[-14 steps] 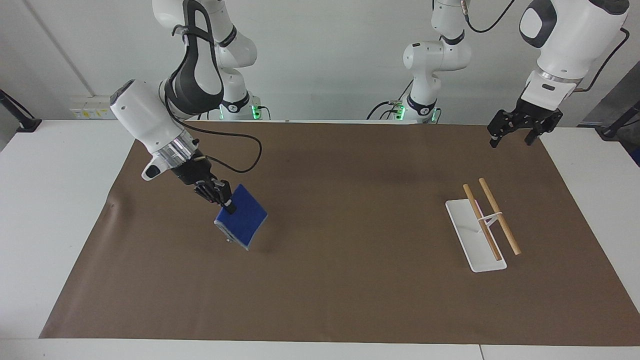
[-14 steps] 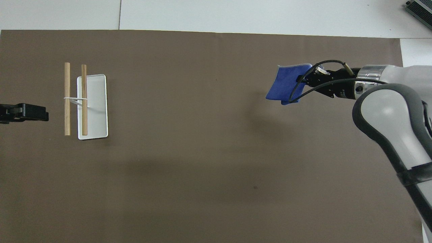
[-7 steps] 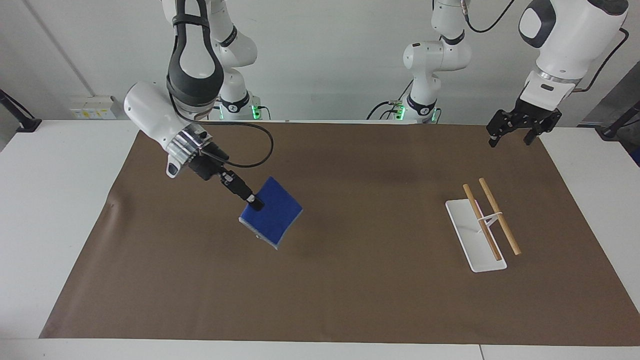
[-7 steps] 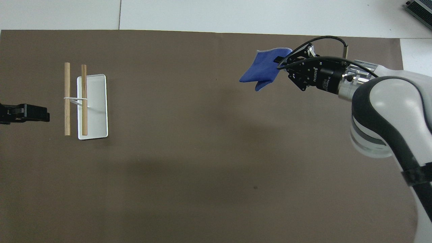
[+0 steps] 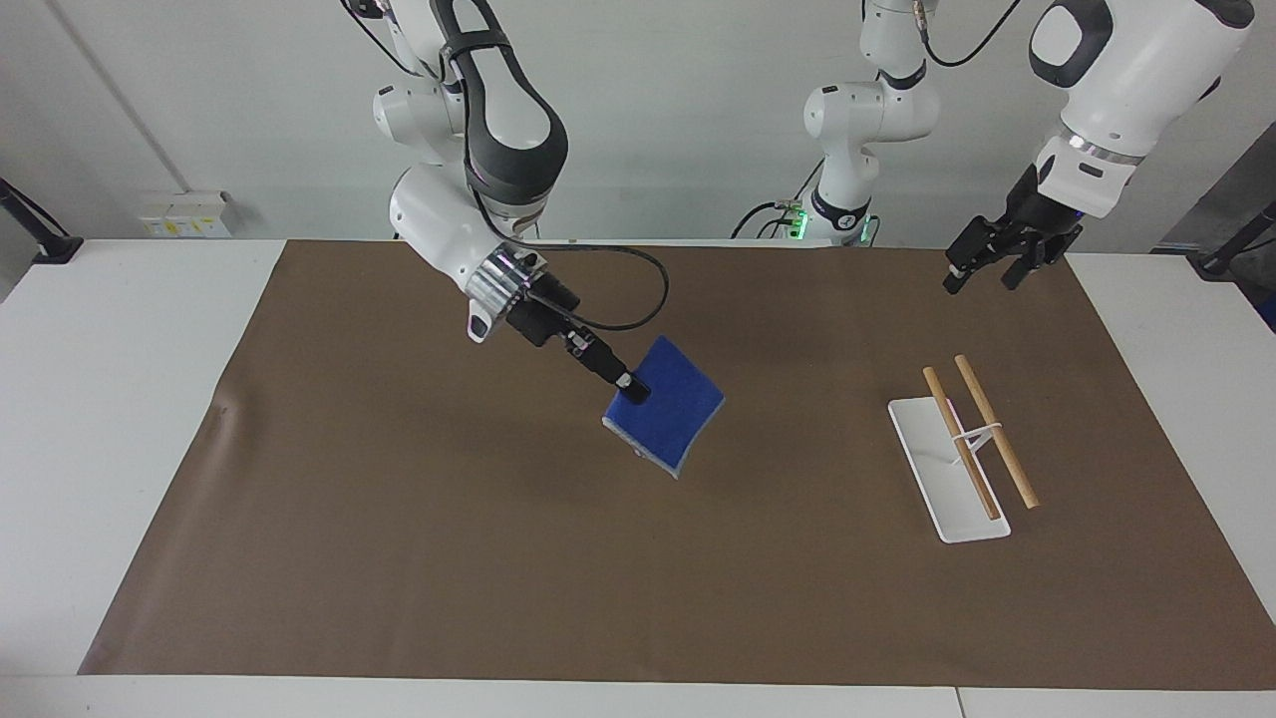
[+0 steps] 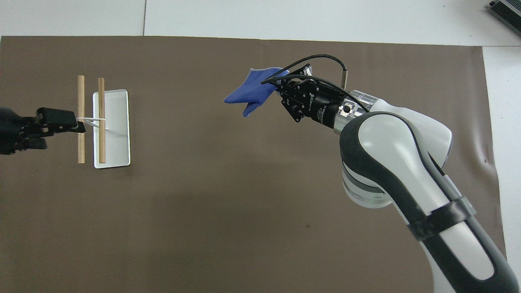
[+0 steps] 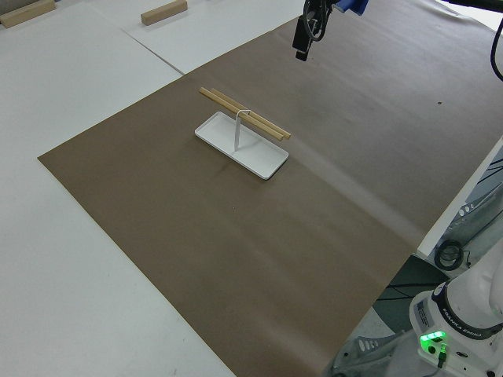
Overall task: Right arm passes towel to left arm to hang
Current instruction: 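Carry the towel toward the left gripper while the left gripper approaches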
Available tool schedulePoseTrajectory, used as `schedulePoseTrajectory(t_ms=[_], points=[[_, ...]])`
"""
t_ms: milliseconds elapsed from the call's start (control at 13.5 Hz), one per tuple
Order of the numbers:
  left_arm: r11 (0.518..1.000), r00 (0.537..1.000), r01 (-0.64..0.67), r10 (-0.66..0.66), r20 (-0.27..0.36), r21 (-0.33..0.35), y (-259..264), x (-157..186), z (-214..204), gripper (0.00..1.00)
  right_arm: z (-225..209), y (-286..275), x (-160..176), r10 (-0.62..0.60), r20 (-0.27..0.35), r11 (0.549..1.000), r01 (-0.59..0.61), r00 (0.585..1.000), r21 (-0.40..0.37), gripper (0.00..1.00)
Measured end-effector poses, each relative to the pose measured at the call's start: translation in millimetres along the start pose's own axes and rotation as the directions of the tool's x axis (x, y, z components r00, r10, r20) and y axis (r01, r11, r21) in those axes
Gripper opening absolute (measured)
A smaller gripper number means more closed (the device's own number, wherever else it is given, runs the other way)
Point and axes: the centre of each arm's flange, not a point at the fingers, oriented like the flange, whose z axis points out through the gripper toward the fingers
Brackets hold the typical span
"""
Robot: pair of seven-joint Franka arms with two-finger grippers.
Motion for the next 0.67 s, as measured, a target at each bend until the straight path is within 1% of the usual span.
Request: schedulePoseTrajectory(t_ms=[74, 148, 222, 296, 369, 443, 517, 665], points=[[0.993, 0.992, 0.107, -0.11, -0.056, -0.044, 9, 2, 5, 1.0, 2, 1, -1, 0.03, 0.008, 0.999, -0.03, 1.0, 0.011, 0.04], [0.971, 0.967, 0.216, -0.227, -0.115, -0.102, 19, 2, 12, 1.0, 3, 1, -2, 0.062, 0.012, 0.998, -0.062, 0.998, 0.017, 0.04], [0.932, 0.925, 0.318, -0.345, -0.162, -0.173, 29, 1, 20, 1.0, 3, 0, -3, 0.098, 0.015, 0.995, -0.098, 0.995, 0.02, 0.04], [0.878, 0.869, 0.411, -0.458, -0.186, -0.245, 35, -1, 28, 1.0, 4, -1, -4, 0.132, 0.02, 0.991, -0.133, 0.991, 0.022, 0.04], [0.816, 0.81, 0.49, -0.556, -0.187, -0.307, 39, -2, 33, 1.0, 6, -2, -10, 0.164, 0.031, 0.986, -0.164, 0.986, 0.025, 0.04], [0.753, 0.753, 0.555, -0.636, -0.171, -0.354, 44, -5, 39, 1.0, 10, -3, -19, 0.205, 0.049, 0.978, -0.207, 0.977, 0.029, 0.04], [0.696, 0.705, 0.605, -0.694, -0.146, -0.387, 52, -10, 48, 1.0, 14, -3, -28, 0.257, 0.063, 0.965, -0.26, 0.964, 0.032, 0.04], [0.586, 0.624, 0.673, -0.777, -0.079, -0.451, 83, -24, 72, 1.0, 20, -1, -39, 0.352, 0.076, 0.934, -0.355, 0.933, 0.034, 0.04]])
